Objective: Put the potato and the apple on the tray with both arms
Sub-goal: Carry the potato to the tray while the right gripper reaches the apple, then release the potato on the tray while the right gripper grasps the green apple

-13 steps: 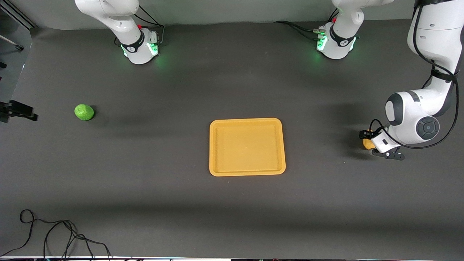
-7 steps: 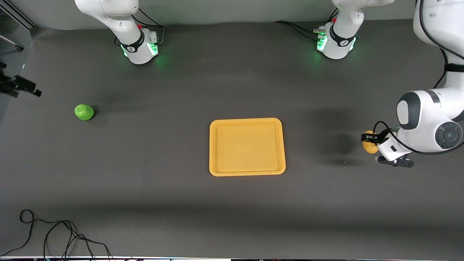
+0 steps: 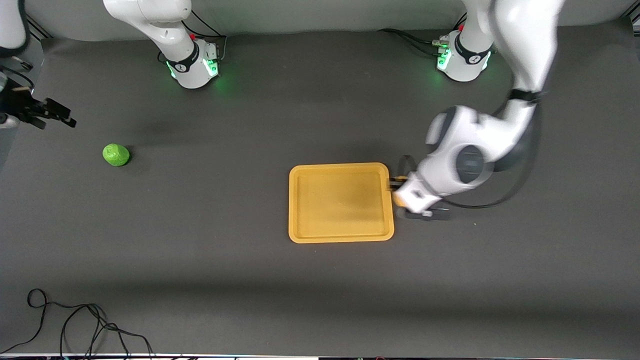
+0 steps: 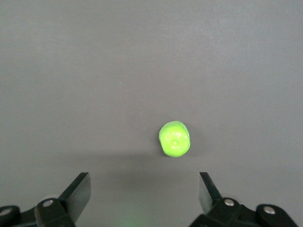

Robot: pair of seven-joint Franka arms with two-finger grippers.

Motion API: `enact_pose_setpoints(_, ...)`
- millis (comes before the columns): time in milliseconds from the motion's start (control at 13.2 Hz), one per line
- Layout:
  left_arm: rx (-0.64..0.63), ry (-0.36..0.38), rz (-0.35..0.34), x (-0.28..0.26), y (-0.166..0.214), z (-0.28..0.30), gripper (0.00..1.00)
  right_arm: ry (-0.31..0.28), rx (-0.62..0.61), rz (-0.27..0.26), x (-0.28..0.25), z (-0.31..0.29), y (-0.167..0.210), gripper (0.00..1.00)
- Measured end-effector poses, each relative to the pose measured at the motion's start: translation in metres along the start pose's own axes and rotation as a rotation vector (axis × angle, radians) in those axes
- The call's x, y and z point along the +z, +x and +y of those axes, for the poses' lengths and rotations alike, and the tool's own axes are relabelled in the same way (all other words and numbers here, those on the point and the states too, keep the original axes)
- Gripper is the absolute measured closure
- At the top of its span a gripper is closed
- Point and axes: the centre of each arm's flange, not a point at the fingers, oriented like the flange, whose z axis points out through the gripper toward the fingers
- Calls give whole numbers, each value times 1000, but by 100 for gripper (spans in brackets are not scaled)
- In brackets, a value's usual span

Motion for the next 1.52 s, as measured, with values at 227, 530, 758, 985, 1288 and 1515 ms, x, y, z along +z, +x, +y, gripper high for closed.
enact_pose_setpoints(227,-14,4,12,89,-8,47,42,-25,25,-3,69,24,-6,0)
enact_pose_setpoints(530,-47,10,17,107,9,31,42,-47,37,-29,137,32,-13,0)
enact_pose_setpoints(758,-54,15,19,104,14,24,42,-11,30,-16,172,38,-14,0)
enact_pose_setpoints(985,-46,25,20,104,14,24,42,-12,32,-30,205,44,-17,0)
enact_pose_setpoints(1288,-23,69,6,106,12,20,42,-17,20,-57,221,36,-15,0)
enact_pose_setpoints(1515,-22,98,-4,108,12,14,36,-18,21,-72,227,36,-16,7)
